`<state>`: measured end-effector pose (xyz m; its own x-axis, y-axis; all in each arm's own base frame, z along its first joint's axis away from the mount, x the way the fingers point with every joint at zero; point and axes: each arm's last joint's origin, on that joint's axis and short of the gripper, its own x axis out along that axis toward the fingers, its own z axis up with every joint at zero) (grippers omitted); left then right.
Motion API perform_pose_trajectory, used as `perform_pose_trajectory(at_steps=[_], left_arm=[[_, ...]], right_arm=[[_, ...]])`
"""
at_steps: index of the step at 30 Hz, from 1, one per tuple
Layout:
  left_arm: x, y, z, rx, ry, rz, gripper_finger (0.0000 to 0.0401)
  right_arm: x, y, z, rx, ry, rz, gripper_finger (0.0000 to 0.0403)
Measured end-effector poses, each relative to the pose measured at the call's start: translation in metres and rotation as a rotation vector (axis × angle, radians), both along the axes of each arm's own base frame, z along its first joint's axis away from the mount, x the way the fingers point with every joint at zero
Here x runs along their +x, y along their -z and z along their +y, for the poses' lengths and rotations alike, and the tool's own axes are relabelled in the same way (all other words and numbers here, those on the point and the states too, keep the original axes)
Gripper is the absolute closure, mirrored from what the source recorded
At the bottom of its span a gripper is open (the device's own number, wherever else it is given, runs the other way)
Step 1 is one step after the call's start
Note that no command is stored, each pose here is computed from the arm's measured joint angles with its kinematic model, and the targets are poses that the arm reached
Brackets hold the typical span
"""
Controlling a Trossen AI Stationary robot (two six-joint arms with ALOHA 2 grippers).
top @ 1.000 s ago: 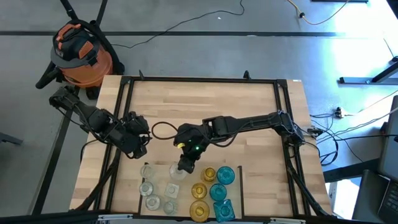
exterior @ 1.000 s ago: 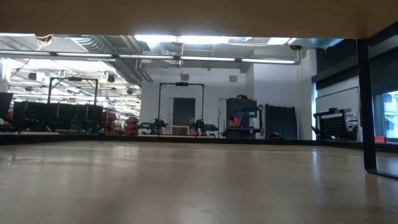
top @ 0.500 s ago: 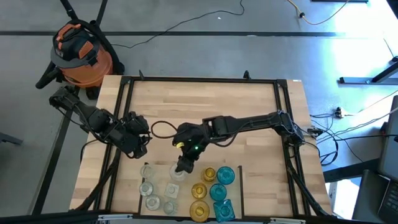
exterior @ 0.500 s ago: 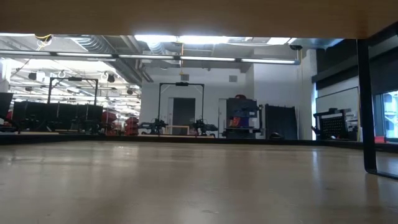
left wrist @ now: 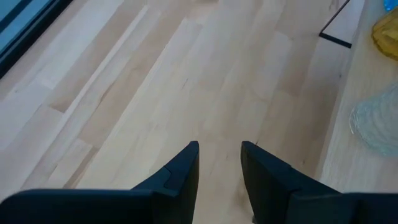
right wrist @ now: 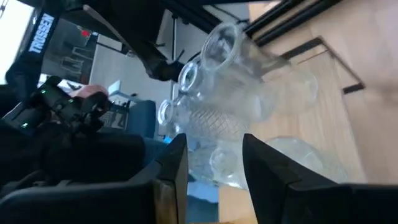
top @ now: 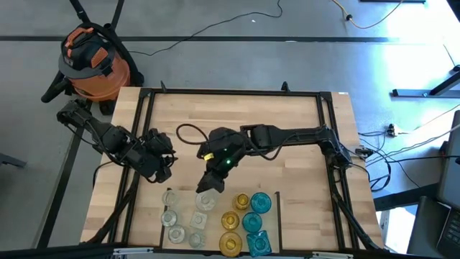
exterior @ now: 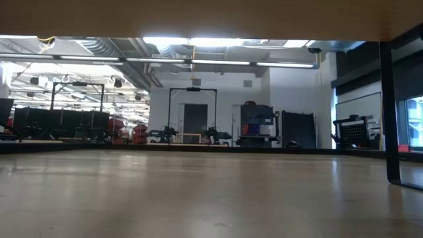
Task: Sort vases onto shelf
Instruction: Return to Home Position
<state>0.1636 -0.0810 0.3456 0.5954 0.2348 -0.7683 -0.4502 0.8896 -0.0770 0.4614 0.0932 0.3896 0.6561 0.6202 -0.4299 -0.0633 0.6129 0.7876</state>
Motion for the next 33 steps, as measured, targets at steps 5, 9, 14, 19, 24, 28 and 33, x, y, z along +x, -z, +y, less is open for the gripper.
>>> perform_pose_trajectory(at_steps=[5, 9, 14, 19, 24, 28, 33], left_arm=[[0.0, 0.0, 0.0, 0.001, -0.001, -0.004, 0.0289], [0.004, -0.003, -0.003, -0.015, 0.016, -0.053, 0.0289], [0.013, -0.01, -0.005, -0.013, 0.072, -0.139, 0.0289], [0.023, -0.018, -0.004, -0.021, 0.07, -0.252, 0.0289], [0.025, -0.038, -0.001, 0.011, 0.02, -0.459, 0.0289], [0.017, -0.052, 0.006, 0.085, -0.054, -0.565, 0.0289], [-0.001, -0.066, 0.017, 0.112, -0.07, -0.641, 0.0289]], right_arm=[[-0.002, -0.008, -0.002, -0.092, 0.026, -0.1, 0.0288], [-0.01, -0.021, -0.001, -0.233, 0.083, -0.196, 0.0288], [-0.013, -0.018, -0.006, -0.179, 0.078, -0.114, 0.0288], [-0.015, -0.024, -0.015, -0.24, -0.012, -0.214, 0.0288], [-0.049, -0.073, -0.014, -0.536, 0.121, -0.463, 0.0288], [-0.087, -0.11, -0.023, -0.708, 0.21, -0.567, 0.0288], [-0.126, -0.127, -0.034, -0.781, 0.254, -0.58, 0.0288]])
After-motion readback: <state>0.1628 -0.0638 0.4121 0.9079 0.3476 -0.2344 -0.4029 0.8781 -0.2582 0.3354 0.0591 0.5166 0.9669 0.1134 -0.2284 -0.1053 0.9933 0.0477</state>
